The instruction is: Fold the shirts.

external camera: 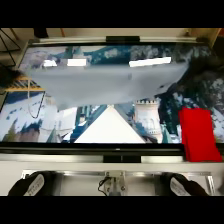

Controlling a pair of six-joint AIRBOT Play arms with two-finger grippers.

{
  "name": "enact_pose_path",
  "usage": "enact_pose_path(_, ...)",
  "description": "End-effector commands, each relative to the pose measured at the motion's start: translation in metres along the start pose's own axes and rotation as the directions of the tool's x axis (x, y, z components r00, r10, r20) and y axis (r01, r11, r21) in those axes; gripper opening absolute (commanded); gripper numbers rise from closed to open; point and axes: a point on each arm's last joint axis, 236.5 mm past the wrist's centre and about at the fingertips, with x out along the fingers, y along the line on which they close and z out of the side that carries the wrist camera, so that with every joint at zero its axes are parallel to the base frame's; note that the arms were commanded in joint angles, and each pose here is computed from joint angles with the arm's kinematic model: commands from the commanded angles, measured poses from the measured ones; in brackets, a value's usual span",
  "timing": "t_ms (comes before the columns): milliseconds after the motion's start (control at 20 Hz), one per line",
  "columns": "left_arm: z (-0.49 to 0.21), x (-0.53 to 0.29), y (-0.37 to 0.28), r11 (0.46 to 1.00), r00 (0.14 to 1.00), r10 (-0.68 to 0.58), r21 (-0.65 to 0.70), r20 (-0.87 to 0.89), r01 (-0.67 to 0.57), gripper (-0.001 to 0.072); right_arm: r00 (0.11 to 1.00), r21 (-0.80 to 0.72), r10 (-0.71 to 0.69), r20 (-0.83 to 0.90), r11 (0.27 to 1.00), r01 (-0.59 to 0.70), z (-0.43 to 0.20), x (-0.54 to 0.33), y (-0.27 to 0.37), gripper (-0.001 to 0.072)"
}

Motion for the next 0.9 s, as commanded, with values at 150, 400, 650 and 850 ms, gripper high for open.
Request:
enact_pose_path(150, 0.133, -0.223, -0.185, 0.943, 0.806, -0.218, 0.331, 0.551, 0.029, 0.0026, 0.752, -0.184, -0.101, 0.652, 0.940, 0.286, 0.159, -0.289, 0.053, 0.0057)
enact_pose_path(400, 0.101, -0.245, -0.173, 0.946, 0.850, -0.087, 0.310, 0.519, -0.092, 0.0026, 0.803, -0.176, -0.184, 0.567, 0.925, 0.336, 0.119, -0.317, 0.047, 0.0057)
enact_pose_path(650, 0.046, -0.180, -0.093, 0.963, 0.964, 0.143, 0.194, 0.224, -0.188, 0.0027, 0.939, -0.109, -0.230, 0.257, 0.958, 0.264, 0.067, -0.242, 0.022, 0.0057)
enact_pose_path(850, -0.027, -0.082, -0.002, 0.971, 0.969, 0.221, 0.119, -0.110, -0.208, 0.0026, 0.930, -0.062, -0.197, -0.310, 0.980, 0.187, -0.031, -0.119, -0.014, 0.0057)
